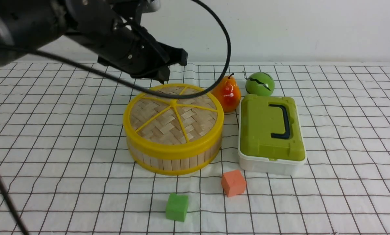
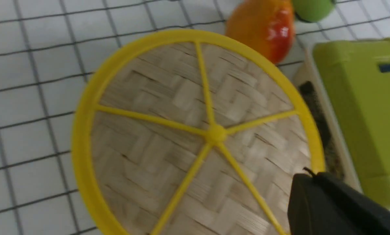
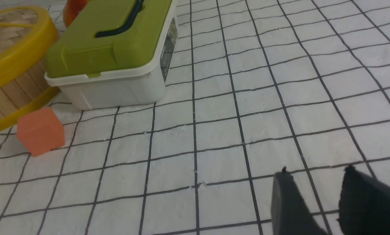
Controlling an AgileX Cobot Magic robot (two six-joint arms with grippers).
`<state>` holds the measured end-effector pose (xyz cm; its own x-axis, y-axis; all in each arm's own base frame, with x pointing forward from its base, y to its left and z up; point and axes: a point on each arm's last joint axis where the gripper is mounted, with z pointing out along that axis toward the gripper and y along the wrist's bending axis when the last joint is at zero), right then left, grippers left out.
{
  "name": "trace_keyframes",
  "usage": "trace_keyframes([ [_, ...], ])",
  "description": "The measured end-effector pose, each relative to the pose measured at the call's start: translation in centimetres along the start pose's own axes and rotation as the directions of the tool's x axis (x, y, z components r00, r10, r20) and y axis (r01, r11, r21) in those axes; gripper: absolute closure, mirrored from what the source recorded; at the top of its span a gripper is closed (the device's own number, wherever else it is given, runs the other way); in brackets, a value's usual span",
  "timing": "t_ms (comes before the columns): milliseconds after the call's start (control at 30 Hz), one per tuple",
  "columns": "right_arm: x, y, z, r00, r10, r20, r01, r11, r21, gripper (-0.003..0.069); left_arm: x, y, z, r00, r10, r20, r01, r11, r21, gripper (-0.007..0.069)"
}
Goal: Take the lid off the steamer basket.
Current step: Use the left arm to lift the lid of the steamer
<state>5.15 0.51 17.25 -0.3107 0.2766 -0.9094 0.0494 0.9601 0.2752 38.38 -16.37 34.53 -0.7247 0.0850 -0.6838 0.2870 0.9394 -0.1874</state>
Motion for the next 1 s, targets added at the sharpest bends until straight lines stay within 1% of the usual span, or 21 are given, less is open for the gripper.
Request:
trace_keyframes([
  [100, 0.0, 0.0, 0.0, 1.000, 0.000, 0.000, 0.000, 1.000, 0.000, 0.0419, -1.5, 0.4, 1.6, 0.998, 0.007, -0.058, -0.011, 0.997, -0.072, 0.0636],
  [133, 0.0, 0.0, 0.0, 1.000, 0.000, 0.000, 0.000, 1.000, 0.000, 0.0419, -1.4, 0.4, 2.0, 0.998, 0.009, -0.068, -0.015, 0.997, -0.077, 0.0635],
  [200, 0.0, 0.0, 0.0, 1.000, 0.000, 0.000, 0.000, 1.000, 0.000, 0.0419, -1.9, 0.5, 3.4, 0.995, 0.020, -0.101, -0.028, 0.996, -0.083, 0.0605],
  [267, 0.0, 0.0, 0.0, 1.000, 0.000, 0.000, 0.000, 1.000, 0.000, 0.0419, -2.2, 0.5, 4.8, 0.994, 0.031, -0.109, -0.041, 0.995, -0.087, 0.0556],
  [367, 0.0, 0.0, 0.0, 1.000, 0.000, 0.000, 0.000, 1.000, 0.000, 0.0419, -2.3, 0.6, 6.6, 0.992, 0.022, -0.127, -0.034, 0.995, -0.091, 0.0452],
  [400, 0.0, 0.0, 0.0, 1.000, 0.000, 0.000, 0.000, 1.000, 0.000, 0.0419, -2.2, 0.6, 6.8, 0.991, 0.020, -0.131, -0.032, 0.995, -0.092, 0.0438],
  [433, 0.0, 0.0, 0.0, 1.000, 0.000, 0.000, 0.000, 1.000, 0.000, 0.0419, -2.0, 0.7, 7.4, 0.989, 0.020, -0.145, -0.034, 0.995, -0.099, 0.0392],
  [533, 0.0, 0.0, 0.0, 1.000, 0.000, 0.000, 0.000, 1.000, 0.000, 0.0419, -1.6, 0.3, 8.3, 0.985, 0.037, -0.168, -0.055, 0.993, -0.107, 0.0332],
  [733, 0.0, 0.0, 0.0, 1.000, 0.000, 0.000, 0.000, 1.000, 0.000, 0.0419, -1.1, -1.8, 8.7, 0.978, 0.124, -0.169, -0.147, 0.981, -0.129, 0.0332],
  [900, 0.0, 0.0, 0.0, 1.000, 0.000, 0.000, 0.000, 1.000, 0.000, 0.0419, -0.6, -1.7, 9.8, 0.979, 0.099, -0.176, -0.129, 0.977, -0.169, 0.0341],
  [1000, 0.0, 0.0, 0.0, 1.000, 0.000, 0.000, 0.000, 1.000, 0.000, 0.0419, -0.3, -1.5, 10.6, 0.977, 0.089, -0.191, -0.124, 0.976, -0.177, 0.0341],
])
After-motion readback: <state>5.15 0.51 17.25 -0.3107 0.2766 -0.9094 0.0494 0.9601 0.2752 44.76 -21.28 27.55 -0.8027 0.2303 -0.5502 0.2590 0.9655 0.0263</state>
